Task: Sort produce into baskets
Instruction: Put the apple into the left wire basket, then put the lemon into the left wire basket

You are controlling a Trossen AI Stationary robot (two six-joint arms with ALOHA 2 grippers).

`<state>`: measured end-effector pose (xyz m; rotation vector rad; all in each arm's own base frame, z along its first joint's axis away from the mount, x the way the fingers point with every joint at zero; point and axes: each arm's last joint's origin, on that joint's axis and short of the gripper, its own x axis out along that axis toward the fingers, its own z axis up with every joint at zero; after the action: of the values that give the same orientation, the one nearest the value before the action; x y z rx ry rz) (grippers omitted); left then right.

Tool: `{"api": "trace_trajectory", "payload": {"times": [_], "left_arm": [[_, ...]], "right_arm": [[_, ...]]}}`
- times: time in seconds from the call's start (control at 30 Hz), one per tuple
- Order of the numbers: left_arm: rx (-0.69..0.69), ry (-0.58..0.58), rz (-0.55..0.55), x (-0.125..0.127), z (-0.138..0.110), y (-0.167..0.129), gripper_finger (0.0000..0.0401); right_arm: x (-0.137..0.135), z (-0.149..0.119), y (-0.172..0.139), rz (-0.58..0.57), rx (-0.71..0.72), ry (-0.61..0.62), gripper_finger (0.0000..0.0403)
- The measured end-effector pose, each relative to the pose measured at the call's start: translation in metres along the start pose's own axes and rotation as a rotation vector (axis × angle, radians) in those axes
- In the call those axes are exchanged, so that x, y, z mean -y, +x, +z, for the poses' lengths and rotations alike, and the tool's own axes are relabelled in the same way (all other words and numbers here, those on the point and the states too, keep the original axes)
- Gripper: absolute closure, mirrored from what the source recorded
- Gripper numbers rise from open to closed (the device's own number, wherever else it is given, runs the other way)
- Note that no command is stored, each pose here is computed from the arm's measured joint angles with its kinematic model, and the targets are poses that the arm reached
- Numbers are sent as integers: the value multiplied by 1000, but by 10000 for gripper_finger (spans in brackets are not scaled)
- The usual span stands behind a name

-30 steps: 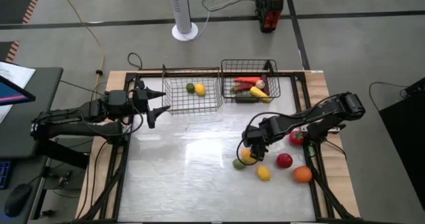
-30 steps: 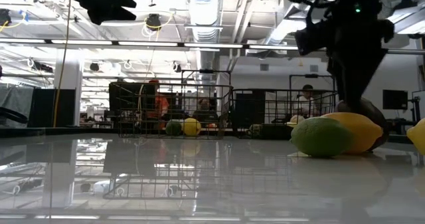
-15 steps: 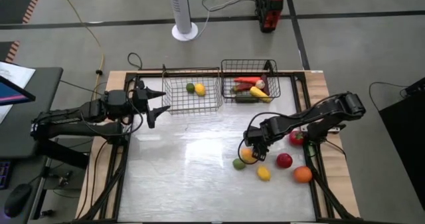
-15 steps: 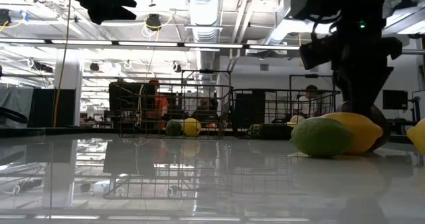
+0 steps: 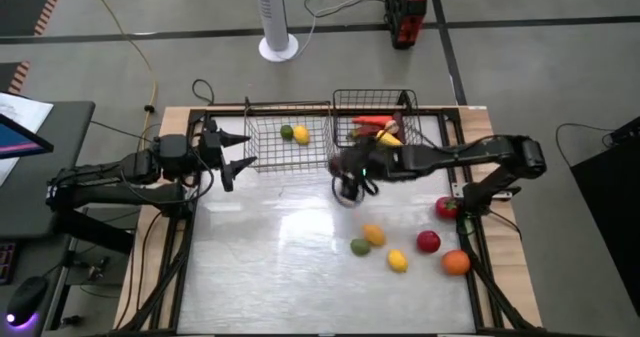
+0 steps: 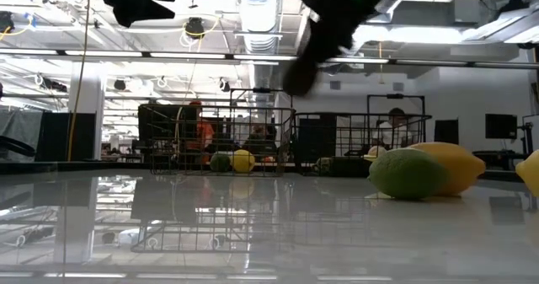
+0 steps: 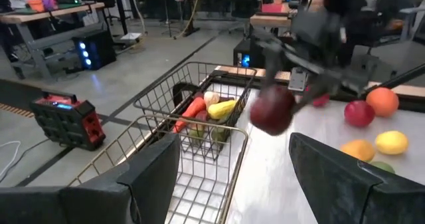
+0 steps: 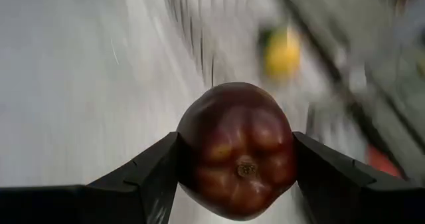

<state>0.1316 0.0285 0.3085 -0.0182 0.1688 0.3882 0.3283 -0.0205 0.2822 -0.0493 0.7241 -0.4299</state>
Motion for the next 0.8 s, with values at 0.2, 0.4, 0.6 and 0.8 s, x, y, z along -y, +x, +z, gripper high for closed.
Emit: {"api": "trace_trajectory", "payload": {"times": [0.2,0.4,0.6,0.8], "left_arm": [[-8,1,-4,0,-1,0,129],[-13,1,1,0,-1,0,129],[3,29,32,-1,0,0,129],[12,58,58,-2,1,0,129]], "right_arm": [[37,33,32,21,313,68,107],[67,42,52,63,243,90,32],[59,39,27,105,-86,58,20],[16,15,-1,174,-297,46,39]]}}
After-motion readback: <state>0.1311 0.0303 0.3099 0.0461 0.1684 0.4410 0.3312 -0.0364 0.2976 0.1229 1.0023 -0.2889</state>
